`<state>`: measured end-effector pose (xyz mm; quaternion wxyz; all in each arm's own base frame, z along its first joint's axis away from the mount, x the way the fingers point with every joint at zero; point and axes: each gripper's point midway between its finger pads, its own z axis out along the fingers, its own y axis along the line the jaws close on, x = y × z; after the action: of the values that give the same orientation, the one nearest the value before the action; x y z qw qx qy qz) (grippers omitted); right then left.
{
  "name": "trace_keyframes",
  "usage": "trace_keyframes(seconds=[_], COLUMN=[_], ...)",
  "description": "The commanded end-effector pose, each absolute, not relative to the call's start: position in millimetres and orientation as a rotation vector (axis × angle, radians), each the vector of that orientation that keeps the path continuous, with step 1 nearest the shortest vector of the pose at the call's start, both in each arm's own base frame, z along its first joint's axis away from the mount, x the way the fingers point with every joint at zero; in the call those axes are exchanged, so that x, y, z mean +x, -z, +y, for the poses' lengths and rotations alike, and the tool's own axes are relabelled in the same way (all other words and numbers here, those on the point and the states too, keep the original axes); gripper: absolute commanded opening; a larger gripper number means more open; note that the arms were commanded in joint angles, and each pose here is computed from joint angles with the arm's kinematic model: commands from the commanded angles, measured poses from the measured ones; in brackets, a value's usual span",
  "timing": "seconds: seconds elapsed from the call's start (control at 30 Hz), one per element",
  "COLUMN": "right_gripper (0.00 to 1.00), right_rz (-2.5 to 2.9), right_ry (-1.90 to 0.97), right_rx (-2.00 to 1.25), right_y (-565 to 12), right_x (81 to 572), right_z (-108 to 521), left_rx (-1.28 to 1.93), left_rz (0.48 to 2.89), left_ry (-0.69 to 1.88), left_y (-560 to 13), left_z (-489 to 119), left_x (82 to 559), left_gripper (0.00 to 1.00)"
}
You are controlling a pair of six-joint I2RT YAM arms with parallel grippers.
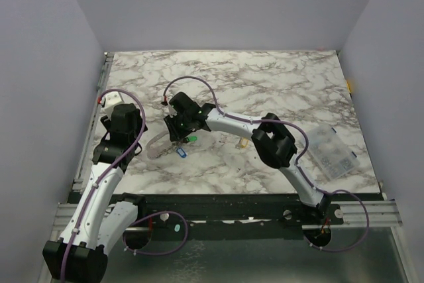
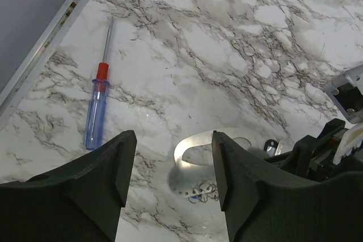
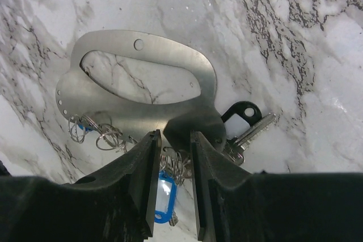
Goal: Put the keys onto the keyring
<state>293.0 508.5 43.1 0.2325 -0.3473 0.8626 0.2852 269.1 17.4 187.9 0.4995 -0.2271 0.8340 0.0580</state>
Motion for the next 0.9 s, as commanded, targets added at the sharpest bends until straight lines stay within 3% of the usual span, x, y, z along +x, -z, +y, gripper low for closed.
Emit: trace_keyframes(seconds=[0.0, 0.87], right_gripper=[0.36, 0.36], right_rz=[2.429, 2.427], right_ry=[-0.717, -0.606], right_rx=[-0.954, -0.810], right_y=[-27, -78], right_x=[290, 288], right_z=[503, 484], left_rx=[-0.554, -0.554], left_rz=[2.023, 2.021], left_ry=[-0.168, -0.166], left_y=[-184, -185], left_z=[20, 20], left_x=[267, 267], left_gripper=[0.62, 0.62])
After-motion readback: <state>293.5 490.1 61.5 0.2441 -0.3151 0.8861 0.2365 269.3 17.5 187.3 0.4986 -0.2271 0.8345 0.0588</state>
